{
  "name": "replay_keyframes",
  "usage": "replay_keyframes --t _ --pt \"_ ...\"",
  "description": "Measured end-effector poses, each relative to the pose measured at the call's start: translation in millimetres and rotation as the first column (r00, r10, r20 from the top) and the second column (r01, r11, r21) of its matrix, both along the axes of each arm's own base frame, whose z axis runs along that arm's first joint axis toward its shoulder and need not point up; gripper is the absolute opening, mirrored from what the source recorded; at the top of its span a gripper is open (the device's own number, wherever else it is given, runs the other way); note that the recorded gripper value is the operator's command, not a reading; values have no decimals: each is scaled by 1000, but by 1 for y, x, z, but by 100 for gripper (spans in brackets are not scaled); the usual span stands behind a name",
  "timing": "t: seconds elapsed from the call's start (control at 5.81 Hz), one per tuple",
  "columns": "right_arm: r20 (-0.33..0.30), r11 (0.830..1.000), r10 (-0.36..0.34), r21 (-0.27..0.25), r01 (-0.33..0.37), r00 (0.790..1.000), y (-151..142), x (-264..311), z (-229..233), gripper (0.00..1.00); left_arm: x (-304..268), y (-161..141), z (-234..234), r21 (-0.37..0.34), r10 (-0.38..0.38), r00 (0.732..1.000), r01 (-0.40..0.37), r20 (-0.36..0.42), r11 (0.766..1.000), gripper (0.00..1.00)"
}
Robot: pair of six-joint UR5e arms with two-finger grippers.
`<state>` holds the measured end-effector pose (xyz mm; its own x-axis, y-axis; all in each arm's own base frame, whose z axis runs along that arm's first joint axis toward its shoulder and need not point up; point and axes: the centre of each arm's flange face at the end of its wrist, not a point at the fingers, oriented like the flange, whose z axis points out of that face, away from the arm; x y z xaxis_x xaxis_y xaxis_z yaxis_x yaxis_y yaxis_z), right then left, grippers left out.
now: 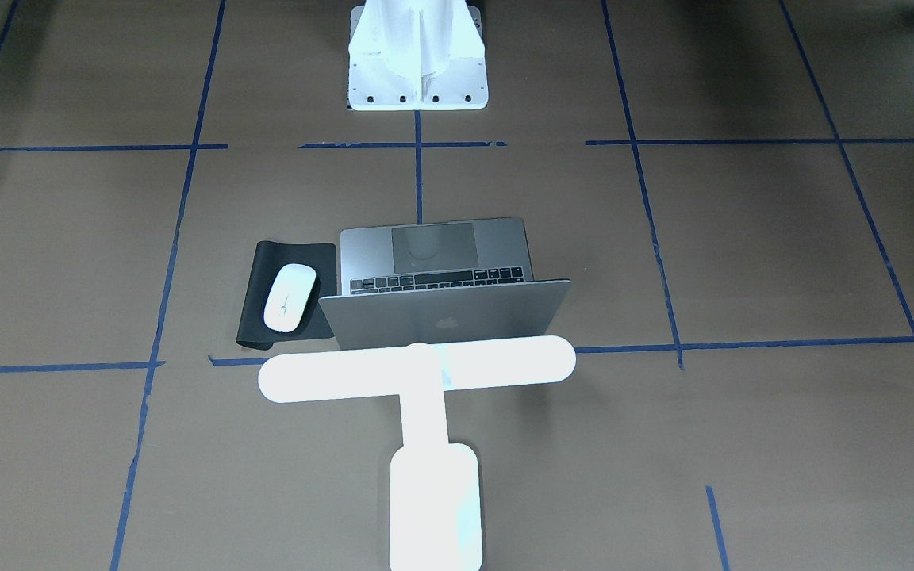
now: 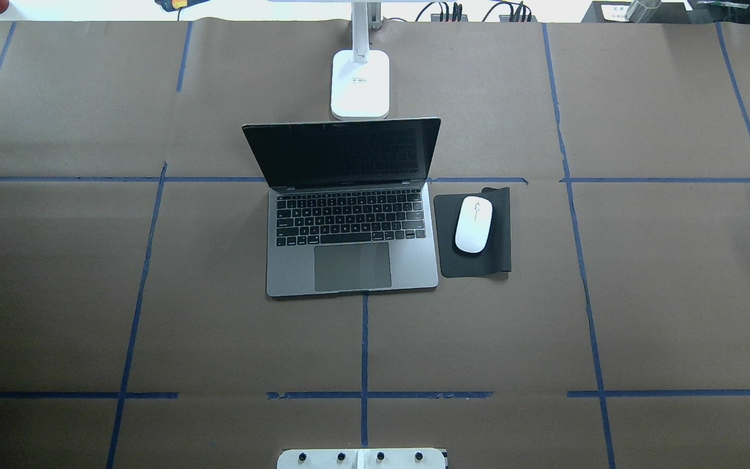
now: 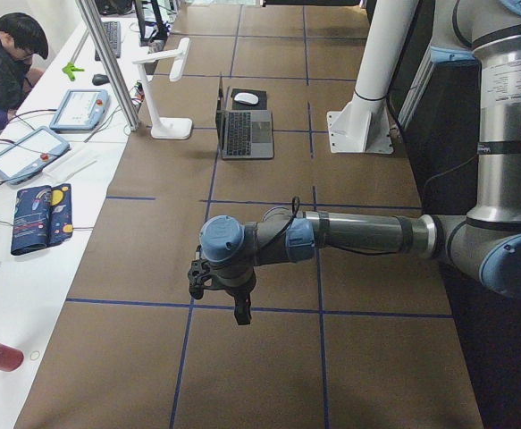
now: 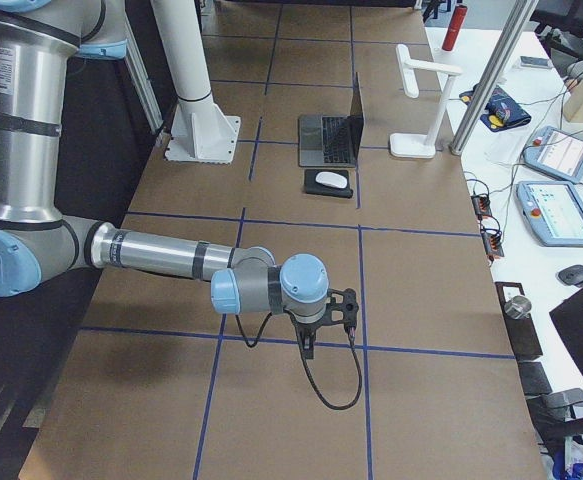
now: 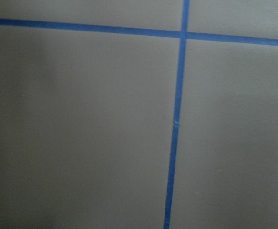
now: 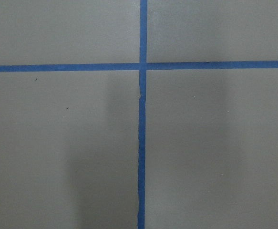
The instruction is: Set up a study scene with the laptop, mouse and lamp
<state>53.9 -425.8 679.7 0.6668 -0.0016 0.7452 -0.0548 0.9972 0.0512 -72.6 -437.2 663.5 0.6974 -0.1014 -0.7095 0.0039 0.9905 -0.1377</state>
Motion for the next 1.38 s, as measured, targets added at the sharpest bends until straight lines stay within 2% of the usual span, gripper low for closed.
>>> replay_keyframes --t 0.17,0.69,1.38 --pt "0 1000 0 0 0 1000 0 0 0 100 0 4 6 -5 3 1000 -3 0 1000 100" --pt "-3 1000 0 0 0 1000 0 0 0 100 0 11 24 69 61 998 -61 -5 996 100" --pt "-4 1000 0 3 0 1000 0 0 -1 100 -1 9 22 83 66 998 -66 -2 994 100"
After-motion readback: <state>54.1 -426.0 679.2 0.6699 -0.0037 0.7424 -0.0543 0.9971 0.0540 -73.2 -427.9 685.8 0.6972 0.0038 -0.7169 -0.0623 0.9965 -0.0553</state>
